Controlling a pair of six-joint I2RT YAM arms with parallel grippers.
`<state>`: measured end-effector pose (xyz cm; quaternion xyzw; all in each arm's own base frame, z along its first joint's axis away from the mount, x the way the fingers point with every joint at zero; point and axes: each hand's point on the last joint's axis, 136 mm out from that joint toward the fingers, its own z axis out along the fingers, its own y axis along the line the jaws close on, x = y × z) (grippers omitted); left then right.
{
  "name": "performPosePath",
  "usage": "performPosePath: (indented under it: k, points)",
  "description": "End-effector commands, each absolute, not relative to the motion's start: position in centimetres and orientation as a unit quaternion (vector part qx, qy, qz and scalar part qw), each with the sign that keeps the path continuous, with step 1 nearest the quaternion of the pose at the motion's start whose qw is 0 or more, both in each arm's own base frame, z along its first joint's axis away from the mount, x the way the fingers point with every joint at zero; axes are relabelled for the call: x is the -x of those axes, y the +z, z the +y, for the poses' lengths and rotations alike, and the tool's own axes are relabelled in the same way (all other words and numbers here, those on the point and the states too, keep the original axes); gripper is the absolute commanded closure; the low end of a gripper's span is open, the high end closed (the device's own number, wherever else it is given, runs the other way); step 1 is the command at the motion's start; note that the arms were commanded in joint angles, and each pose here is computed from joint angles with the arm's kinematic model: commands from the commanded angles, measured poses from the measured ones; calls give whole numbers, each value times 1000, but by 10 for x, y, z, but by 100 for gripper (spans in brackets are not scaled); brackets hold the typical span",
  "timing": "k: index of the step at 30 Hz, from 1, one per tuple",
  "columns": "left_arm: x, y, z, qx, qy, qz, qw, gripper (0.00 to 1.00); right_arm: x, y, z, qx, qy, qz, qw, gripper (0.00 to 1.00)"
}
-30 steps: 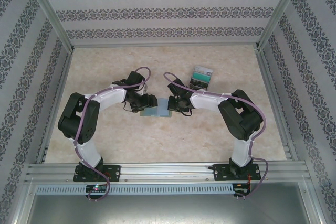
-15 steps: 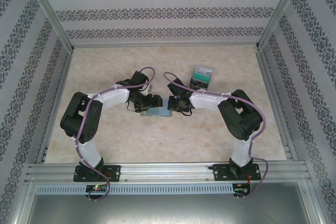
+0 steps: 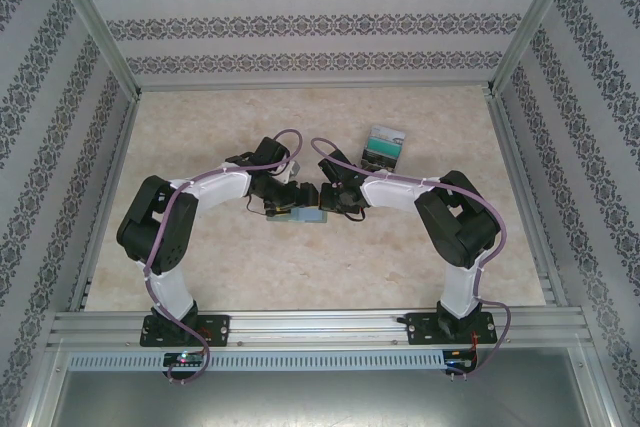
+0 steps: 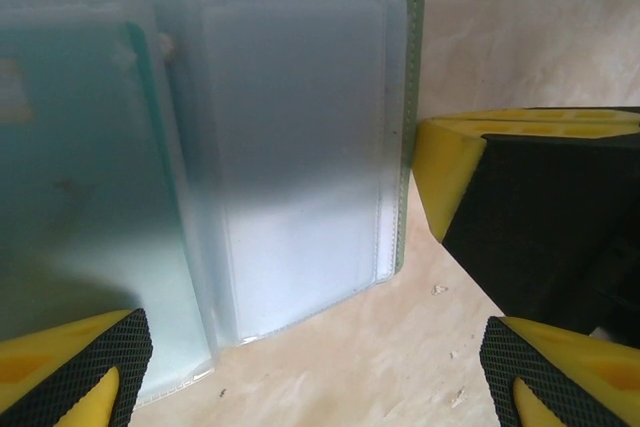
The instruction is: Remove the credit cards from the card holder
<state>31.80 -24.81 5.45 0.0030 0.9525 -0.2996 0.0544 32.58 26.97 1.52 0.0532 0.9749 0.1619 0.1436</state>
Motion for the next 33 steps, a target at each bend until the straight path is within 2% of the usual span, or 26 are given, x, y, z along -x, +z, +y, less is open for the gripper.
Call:
performPosePath:
  k: [1, 5, 9, 26, 33]
  points:
    - [-323, 70, -240, -6, -280, 956, 90, 12, -313, 1, 282, -46, 169, 977, 119, 98]
    - [-320, 59, -213, 16, -211, 973, 94, 11, -313, 2, 282, -45, 169, 977, 120, 97]
    - [-320, 56, -197, 37, -186, 976, 107, 10, -313, 1, 283, -45, 169, 977, 118, 97]
    - [-321, 38, -210, 30, -205, 976, 73, 11, -314, 1, 285, -45, 172, 977, 117, 97]
    - [-320, 42, -226, 17, -250, 966, 66, 11, -314, 1, 286, -44, 172, 977, 116, 97]
